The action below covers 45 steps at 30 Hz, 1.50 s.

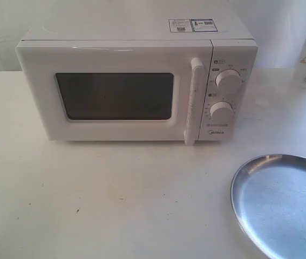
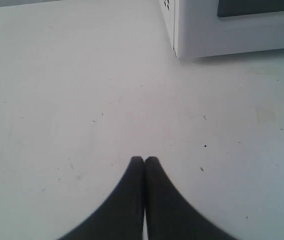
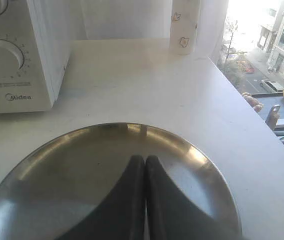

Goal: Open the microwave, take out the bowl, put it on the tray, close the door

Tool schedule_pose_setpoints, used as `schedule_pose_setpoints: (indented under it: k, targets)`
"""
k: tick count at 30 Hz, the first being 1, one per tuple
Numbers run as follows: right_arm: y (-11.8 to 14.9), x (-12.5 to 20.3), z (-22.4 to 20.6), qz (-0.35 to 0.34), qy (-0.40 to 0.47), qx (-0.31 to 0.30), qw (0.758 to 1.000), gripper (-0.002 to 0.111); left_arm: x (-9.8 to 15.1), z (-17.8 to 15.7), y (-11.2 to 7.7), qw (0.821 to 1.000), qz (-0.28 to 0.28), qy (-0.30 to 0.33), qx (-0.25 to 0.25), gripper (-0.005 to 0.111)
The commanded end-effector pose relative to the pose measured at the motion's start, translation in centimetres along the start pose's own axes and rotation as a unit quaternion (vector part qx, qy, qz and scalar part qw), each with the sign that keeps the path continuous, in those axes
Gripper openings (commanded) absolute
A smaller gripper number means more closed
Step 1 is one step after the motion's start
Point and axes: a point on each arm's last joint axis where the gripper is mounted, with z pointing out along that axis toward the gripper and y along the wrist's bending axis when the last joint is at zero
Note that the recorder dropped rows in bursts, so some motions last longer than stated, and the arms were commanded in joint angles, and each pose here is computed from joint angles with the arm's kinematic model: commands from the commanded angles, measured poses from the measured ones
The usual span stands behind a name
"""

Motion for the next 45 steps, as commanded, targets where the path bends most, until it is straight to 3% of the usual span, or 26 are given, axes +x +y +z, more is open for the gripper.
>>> schedule_pose_setpoints:
  k: [1,17,23,25,27,34,37,42,45]
  targets:
    - [0.0,0.1,0.0,0.0,-0.001,0.002,1.0,0.0,-0.1,0.0,-0.1,1.0,-0.005,-0.001,0.005,0.0]
    - [0.0,0.0,0.0,-0.001,-0.006,0.003,1.0,0.0,-0.1,0.0,-0.1,1.0,-0.005,-0.001,0.005,0.0]
    - [0.0,-1.7,-0.2,0.011,-0.099,0.001,0.995,0.0,-0.1,0.0,-0.1,1.0,-0.005,-0.001,0.005,0.0]
    - [0.0,-2.6,-0.4,0.128,-0.148,-0.02,0.98,0.0,-0.1,0.0,-0.1,1.0,-0.005,-0.001,0.005,0.0]
    - [-0.1,-3.4,-0.7,0.18,-0.194,-0.029,0.964,0.0,-0.1,0.0,-0.1,1.0,-0.005,-0.001,0.005,0.0]
    - [-0.4,-5.0,-1.6,0.197,-0.296,-0.037,0.934,0.0,-0.1,0.0,-0.1,1.0,-0.005,-0.001,0.005,0.0]
    - [-0.4,-6.0,-2.4,0.164,-0.359,-0.041,0.918,0.0,-0.1,0.0,-0.1,1.0,-0.005,-0.001,0.005,0.0]
    - [-0.4,-9.8,-3.9,0.186,-0.431,-0.069,0.88,0.0,-0.1,0.0,-0.1,1.0,-0.005,-0.001,0.005,0.0]
    - [0.2,-13.3,-3.7,0.15,-0.439,-0.1,0.88,0.0,-0.1,0.0,-0.1,1.0,-0.005,-0.001,0.005,0.0]
